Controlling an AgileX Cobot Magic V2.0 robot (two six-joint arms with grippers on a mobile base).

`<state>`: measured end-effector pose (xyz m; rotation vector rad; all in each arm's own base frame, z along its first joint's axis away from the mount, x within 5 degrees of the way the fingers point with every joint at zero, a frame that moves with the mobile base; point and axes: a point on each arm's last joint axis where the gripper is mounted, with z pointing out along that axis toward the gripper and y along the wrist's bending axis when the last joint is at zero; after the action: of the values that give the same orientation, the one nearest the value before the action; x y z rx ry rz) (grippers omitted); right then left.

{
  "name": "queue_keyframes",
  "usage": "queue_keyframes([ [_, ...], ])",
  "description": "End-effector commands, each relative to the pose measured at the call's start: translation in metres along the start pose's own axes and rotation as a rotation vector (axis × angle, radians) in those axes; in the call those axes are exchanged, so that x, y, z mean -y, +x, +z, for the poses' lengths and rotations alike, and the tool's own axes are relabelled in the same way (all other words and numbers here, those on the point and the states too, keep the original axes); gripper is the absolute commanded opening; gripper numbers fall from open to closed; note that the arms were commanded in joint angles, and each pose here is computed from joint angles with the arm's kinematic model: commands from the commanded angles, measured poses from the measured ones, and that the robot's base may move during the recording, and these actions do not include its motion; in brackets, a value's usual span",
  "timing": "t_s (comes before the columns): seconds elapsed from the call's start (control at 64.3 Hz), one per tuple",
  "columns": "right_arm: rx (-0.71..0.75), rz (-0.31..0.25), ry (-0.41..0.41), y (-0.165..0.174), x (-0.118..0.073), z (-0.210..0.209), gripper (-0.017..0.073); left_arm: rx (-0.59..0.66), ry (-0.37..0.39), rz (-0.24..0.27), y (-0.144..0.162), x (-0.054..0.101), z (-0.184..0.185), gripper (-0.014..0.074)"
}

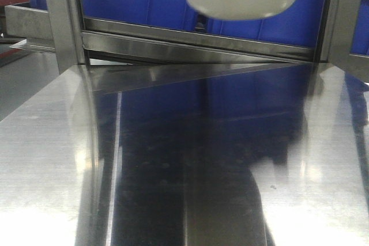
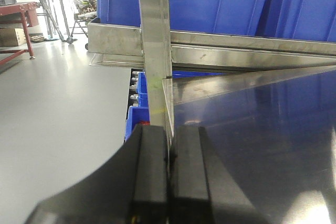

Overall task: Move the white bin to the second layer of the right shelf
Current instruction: 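Lift the white bin off the table with the right gripper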

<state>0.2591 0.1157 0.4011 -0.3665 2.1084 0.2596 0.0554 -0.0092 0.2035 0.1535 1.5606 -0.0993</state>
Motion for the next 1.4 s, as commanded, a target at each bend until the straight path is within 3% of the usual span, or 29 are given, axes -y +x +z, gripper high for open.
queue_keyframes([
  [0.0, 0.219, -0.009, -0.01, -0.011, 0.002, -0.043, 0.0051, 0.061, 0.0, -0.009, 0.004, 0.0, 0.0, 0.0085],
  [0.295, 0.383, 0.007, 0.004, 0.054, 0.013, -0.089, 0.0057, 0.061, 0.0, -0.009, 0.004, 0.0, 0.0, 0.0085],
  [0.606, 0.411, 0.09, 0.18, 0.121, 0.04, -0.115, 0.0057, 0.061, 0.0, -0.009, 0.004, 0.0, 0.0, 0.0085],
  [1.384, 0.434, 0.092, 0.19, 0.128, 0.04, -0.12, 0.0057, 0.061, 0.0, -0.009, 0.004, 0.0, 0.0, 0.0085],
])
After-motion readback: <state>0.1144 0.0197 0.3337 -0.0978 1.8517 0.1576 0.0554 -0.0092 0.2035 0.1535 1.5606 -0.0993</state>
